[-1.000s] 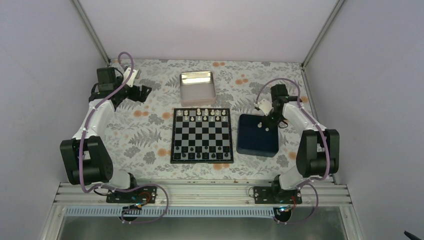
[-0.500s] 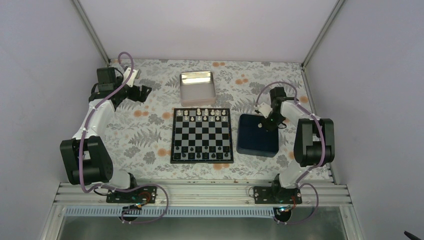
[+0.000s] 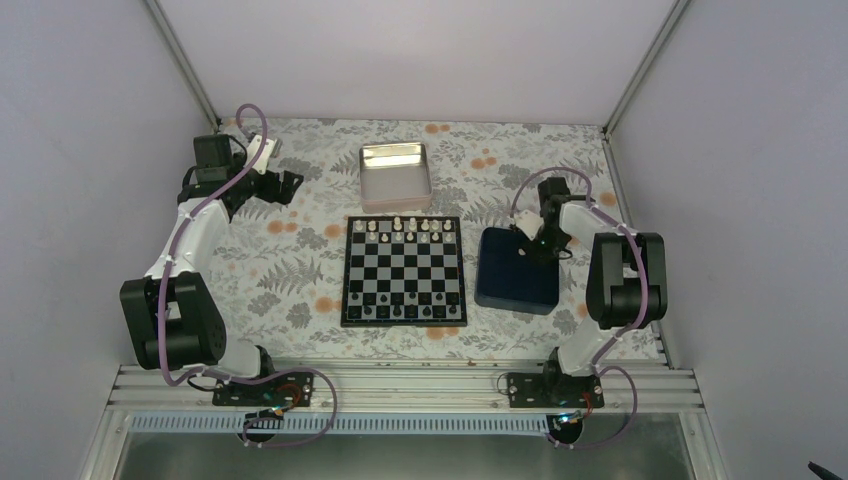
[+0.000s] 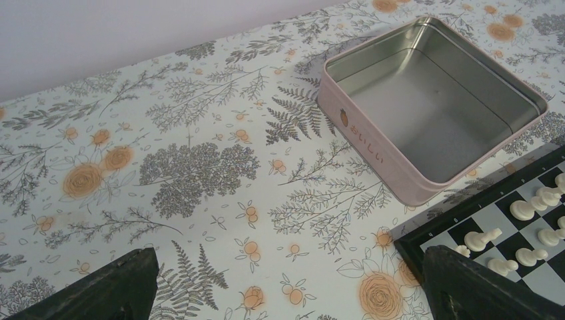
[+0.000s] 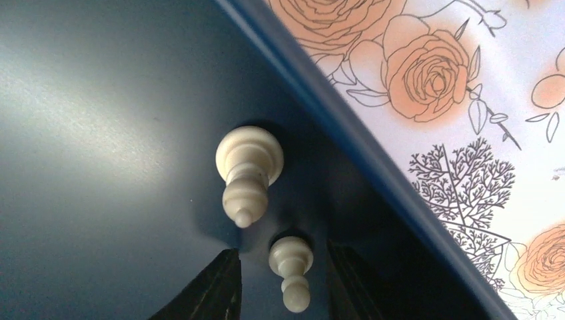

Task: Set up the chess pieces on the board
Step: Pick up the chess piece from the storage box.

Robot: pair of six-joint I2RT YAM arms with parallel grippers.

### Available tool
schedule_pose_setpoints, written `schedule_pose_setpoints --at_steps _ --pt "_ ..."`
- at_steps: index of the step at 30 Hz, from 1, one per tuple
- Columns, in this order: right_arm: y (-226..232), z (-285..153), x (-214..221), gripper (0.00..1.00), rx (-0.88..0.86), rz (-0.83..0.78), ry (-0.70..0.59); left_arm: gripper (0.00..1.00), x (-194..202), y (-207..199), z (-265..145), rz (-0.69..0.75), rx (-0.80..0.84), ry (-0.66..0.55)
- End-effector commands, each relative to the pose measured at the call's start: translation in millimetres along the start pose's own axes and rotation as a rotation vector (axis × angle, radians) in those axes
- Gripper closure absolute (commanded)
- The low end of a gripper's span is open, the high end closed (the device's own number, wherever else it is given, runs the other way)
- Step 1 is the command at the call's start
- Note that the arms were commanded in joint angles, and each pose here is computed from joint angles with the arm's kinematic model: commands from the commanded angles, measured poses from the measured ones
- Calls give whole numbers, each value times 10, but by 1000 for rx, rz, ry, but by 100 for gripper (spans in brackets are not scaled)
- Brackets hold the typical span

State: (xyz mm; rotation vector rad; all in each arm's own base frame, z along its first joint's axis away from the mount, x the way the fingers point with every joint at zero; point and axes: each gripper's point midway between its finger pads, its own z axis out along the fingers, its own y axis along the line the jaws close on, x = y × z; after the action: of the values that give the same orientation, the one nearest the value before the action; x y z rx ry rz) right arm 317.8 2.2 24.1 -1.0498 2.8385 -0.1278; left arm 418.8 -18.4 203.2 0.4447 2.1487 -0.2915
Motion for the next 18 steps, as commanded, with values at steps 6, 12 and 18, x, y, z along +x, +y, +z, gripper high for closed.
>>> schedule_pose_setpoints --at_steps 6,12,18 --pt "-3 -75 123 75 15 -5 29 2 -34 3 -11 1 15 -13" --pt "19 -85 33 87 6 -14 -7 2 -39 1 -22 0 15 -14" --pt "39 -219 -11 96 5 -24 -28 2 -44 -4 -22 0 16 -15"
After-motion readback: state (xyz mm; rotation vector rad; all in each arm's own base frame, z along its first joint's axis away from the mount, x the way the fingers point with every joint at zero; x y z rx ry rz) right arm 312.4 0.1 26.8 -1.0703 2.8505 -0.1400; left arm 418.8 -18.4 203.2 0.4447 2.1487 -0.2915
